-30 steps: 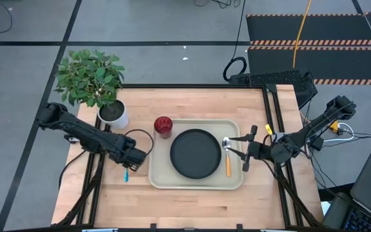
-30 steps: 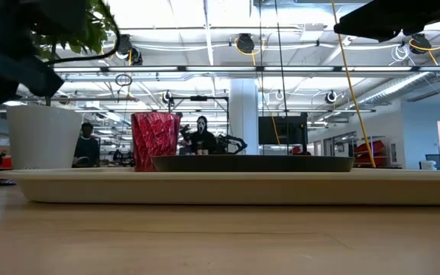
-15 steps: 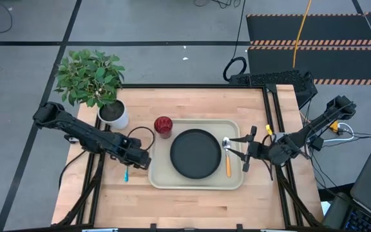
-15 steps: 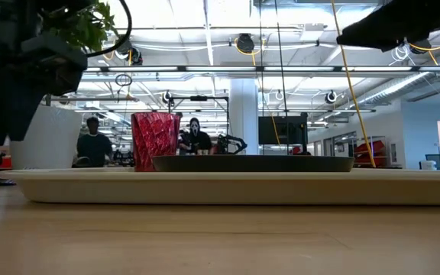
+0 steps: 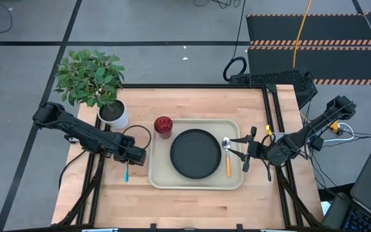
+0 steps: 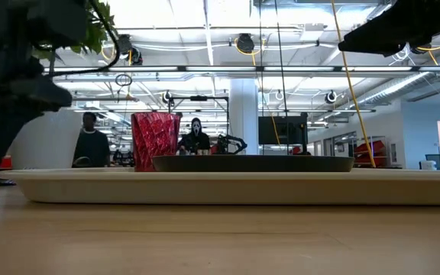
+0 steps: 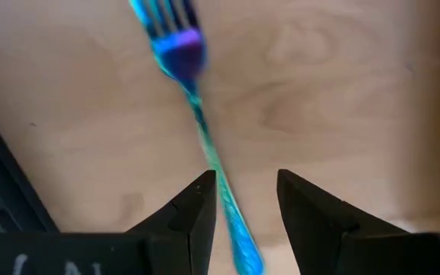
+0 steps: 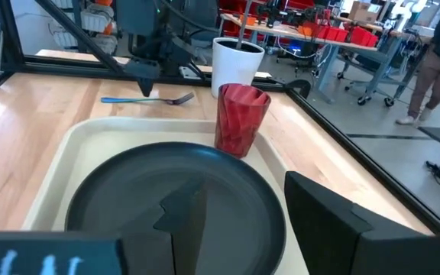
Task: Pick and place plate/cup/fork/spoon on tray
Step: Put the fork to the right of the spoon on the tray
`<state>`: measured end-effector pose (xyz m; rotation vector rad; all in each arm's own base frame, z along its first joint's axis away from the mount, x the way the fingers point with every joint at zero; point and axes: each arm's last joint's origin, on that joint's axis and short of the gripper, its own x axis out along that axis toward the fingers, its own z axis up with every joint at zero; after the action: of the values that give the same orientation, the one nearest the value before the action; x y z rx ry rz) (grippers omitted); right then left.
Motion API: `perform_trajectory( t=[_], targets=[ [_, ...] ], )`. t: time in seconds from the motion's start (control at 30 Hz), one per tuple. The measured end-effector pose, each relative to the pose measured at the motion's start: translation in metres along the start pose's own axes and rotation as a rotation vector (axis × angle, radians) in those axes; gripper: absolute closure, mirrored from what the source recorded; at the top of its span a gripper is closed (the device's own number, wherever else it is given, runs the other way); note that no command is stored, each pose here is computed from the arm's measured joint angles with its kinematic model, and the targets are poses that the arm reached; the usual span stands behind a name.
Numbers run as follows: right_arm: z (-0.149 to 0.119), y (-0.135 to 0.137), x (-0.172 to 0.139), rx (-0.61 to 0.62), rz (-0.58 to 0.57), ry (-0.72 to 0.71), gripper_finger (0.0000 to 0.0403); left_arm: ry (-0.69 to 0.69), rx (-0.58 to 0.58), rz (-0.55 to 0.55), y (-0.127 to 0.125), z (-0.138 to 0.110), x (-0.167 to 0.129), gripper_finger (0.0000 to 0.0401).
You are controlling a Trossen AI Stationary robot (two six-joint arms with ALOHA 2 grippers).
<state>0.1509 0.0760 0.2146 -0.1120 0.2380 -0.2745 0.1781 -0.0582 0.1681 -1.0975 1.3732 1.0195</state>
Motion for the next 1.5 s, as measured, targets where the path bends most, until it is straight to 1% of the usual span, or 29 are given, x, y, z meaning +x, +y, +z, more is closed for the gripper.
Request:
perform_trajectory(
  t=[0.3,0.5,1.07,1.2,1.37,1.5],
  targets=[
    [0.000,0.000,0.000,-0.009,0.000,0.001,0.0234,0.006,-0.053,0.040,0.013,0.011,0.020,0.0258],
    [0.000,0.000,0.000,-0.024,0.000,0.001,0.0234,0.032,-0.071,-0.008,0.015,0.017,0.032,0.0258],
    [0.000,0.000,0.000,-0.002,0.001,0.002,0.0234,0.056,-0.083,-0.011,0.016,0.019,0.033,0.0258],
    [0.001,0.000,0.000,-0.076,0.000,-0.005,0.0234,0.047,-0.070,-0.012,0.015,0.019,0.033,0.0258],
    [0.002,0.000,0.000,-0.083,0.000,-0.017,0.0234,0.038,-0.066,-0.010,0.016,0.019,0.033,0.0258],
    [0.002,0.000,0.000,-0.083,0.000,-0.017,0.0234,0.035,-0.094,-0.009,0.016,0.019,0.033,0.0258]
  ],
)
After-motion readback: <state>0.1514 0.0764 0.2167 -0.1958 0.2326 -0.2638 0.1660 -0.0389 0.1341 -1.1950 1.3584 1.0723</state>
